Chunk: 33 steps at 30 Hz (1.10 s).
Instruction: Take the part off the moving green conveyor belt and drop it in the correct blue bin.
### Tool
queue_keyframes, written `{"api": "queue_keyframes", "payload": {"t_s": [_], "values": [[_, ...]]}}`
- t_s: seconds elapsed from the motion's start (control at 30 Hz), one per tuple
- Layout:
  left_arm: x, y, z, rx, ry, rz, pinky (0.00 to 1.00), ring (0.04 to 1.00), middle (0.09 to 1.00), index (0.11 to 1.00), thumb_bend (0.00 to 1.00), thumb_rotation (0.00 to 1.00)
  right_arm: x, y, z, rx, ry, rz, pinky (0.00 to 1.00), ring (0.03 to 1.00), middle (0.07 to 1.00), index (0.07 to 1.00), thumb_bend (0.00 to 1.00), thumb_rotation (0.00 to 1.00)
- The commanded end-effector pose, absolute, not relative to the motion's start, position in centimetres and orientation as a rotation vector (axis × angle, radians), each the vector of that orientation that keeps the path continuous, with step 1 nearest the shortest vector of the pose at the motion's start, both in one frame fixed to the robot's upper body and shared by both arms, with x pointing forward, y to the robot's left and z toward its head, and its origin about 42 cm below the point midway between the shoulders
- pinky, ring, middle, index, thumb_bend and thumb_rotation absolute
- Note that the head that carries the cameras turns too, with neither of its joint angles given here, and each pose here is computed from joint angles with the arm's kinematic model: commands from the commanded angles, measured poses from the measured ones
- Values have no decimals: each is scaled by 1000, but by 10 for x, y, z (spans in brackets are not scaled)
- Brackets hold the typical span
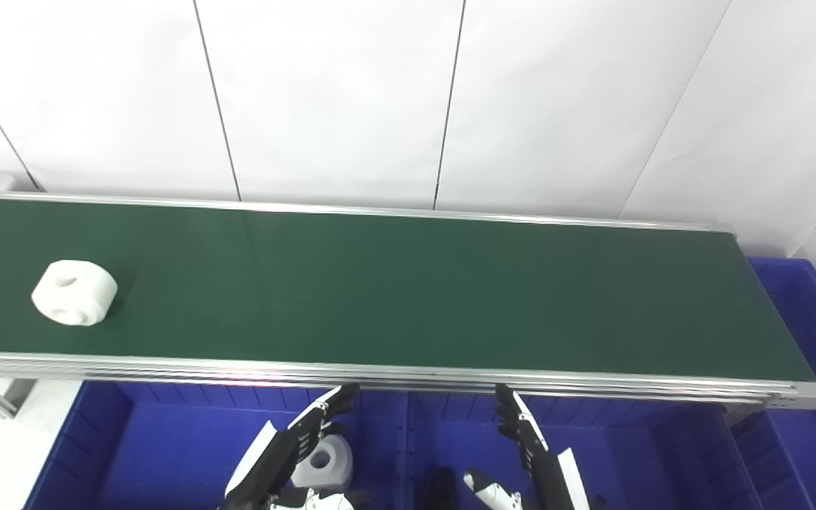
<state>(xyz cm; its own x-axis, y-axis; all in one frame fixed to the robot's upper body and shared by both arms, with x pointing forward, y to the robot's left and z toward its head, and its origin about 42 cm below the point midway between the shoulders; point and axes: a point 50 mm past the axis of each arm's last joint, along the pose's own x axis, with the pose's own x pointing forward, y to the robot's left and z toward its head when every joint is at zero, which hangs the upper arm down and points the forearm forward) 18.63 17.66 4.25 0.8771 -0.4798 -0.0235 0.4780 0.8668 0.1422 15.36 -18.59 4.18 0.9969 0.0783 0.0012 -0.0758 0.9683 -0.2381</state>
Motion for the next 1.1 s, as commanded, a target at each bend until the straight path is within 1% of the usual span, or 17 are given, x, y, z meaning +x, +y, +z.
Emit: {"api": "queue_keyframes", "payload": {"t_s": [0.0, 0.1, 0.27, 0.4, 0.5, 0.63, 0.73, 0.8, 0.93, 1.03, 1.07], "values": [[193, 175, 50, 153, -65, -498, 835, 923, 940, 904, 854, 298, 159, -188, 51, -227, -90, 83, 882, 923, 933, 935, 897, 671], [194, 175, 50, 157, -66, -500, 831, 923, 939, 905, 855, 303, 160, -192, 50, -235, -89, 88, 875, 921, 928, 929, 904, 671], [194, 171, 50, 146, -64, -492, 817, 910, 931, 895, 857, 276, 158, -195, 49, -233, -85, 97, 878, 919, 925, 926, 904, 644], [194, 166, 50, 150, -70, -494, 793, 894, 924, 891, 858, 281, 157, -199, 47, -234, -88, 107, 886, 929, 939, 941, 890, 648], [194, 163, 49, 156, -71, -496, 776, 877, 913, 881, 866, 279, 155, -201, 46, -234, -87, 101, 910, 939, 941, 949, 892, 664], [194, 160, 47, 150, -81, -497, 773, 878, 905, 868, 866, 246, 154, -202, 46, -241, -80, 92, 922, 961, 967, 971, 847, 678], [194, 161, 45, 152, -96, -496, 774, 876, 900, 866, 866, 245, 154, -200, 46, -238, -86, 93, 927, 967, 979, 982, 824, 688], [195, 160, 45, 154, -103, -492, 768, 869, 893, 862, 876, 241, 154, -200, 45, -241, -84, 90, 938, 970, 976, 985, 804, 687], [196, 161, 45, 154, -109, -488, 763, 864, 889, 859, 890, 229, 155, -199, 44, -245, -81, 89, 947, 971, 967, 985, 800, 693], [197, 163, 53, 145, -135, -484, 751, 864, 890, 857, 903, 243, 155, -198, 46, -249, -77, 86, 940, 971, 968, 983, 799, 702], [198, 164, 56, 144, -146, -485, 750, 861, 890, 859, 908, 267, 155, -198, 46, -245, -78, 85, 940, 973, 970, 980, 798, 692]]}}
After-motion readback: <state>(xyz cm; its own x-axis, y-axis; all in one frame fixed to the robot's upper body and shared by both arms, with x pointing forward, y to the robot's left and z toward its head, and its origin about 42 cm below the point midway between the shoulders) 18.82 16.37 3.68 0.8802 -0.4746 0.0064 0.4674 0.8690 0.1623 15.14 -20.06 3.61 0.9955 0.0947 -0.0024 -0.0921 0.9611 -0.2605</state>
